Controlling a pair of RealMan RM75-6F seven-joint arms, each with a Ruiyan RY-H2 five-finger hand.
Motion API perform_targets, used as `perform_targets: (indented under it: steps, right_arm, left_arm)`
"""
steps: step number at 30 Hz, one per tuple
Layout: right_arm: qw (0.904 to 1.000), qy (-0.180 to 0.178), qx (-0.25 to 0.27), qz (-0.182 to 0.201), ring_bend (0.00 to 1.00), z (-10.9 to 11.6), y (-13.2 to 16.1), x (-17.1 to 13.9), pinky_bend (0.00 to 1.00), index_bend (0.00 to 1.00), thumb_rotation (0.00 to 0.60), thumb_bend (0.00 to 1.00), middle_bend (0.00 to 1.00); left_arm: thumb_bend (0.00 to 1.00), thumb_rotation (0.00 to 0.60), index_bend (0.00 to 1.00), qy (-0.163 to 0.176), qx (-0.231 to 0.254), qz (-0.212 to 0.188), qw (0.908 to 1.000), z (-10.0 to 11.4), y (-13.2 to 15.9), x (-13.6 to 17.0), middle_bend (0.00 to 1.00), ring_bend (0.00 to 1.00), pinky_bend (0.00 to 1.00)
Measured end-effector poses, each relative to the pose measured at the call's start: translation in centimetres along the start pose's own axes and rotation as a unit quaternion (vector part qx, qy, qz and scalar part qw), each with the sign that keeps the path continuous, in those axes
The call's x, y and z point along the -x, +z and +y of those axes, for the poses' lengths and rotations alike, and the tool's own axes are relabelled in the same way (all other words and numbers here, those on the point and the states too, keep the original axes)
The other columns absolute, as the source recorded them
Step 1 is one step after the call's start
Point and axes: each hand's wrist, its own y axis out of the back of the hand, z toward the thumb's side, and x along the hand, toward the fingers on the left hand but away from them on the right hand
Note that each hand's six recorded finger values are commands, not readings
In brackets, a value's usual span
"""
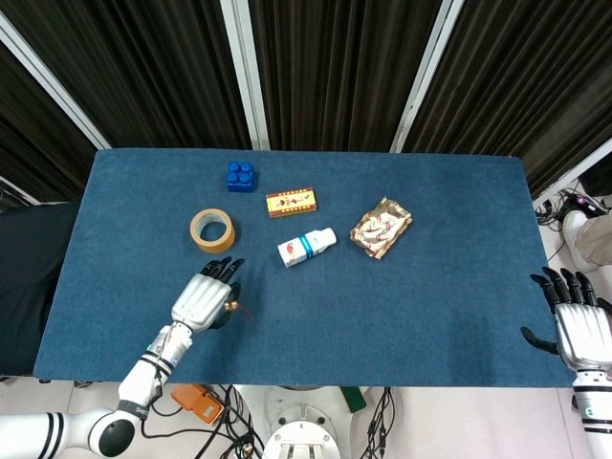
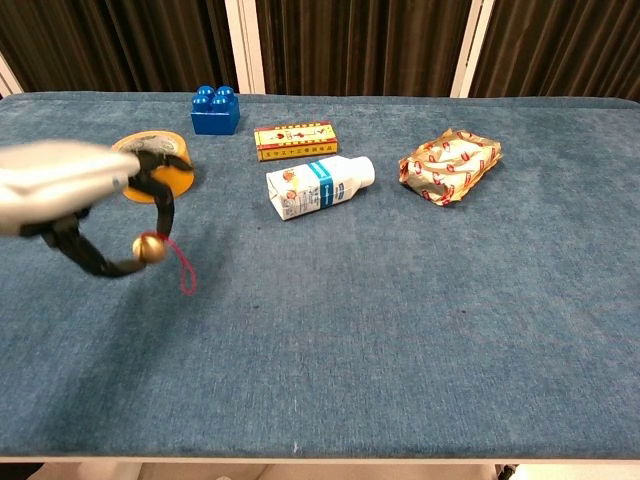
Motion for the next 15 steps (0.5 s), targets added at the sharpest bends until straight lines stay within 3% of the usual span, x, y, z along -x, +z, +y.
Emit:
perform_targets:
  steps: [8, 15]
  right_arm:
    - [1.0000, 0.000, 0.004, -0.001, 0.11, 0.1, -0.1, 0.0, 0.00, 0.22, 0.600, 0.30, 0.16]
    - [1.0000, 0.000, 0.005, -0.001, 0.11, 0.1, -0.1, 0.0, 0.00, 0.22, 0.600, 0.30, 0.16]
  left_arm:
    - [0.39, 0.600, 0.52, 0.037, -0.064, 0.024, 0.9969, 7.0, 0.2, 1.8, 0.05, 0.00, 0.12]
    - [0.39, 0.600, 0.52, 0.054, -0.114, 0.039, 0.9913, 10.7, 0.8, 2.5, 0.05, 0.00, 0.12]
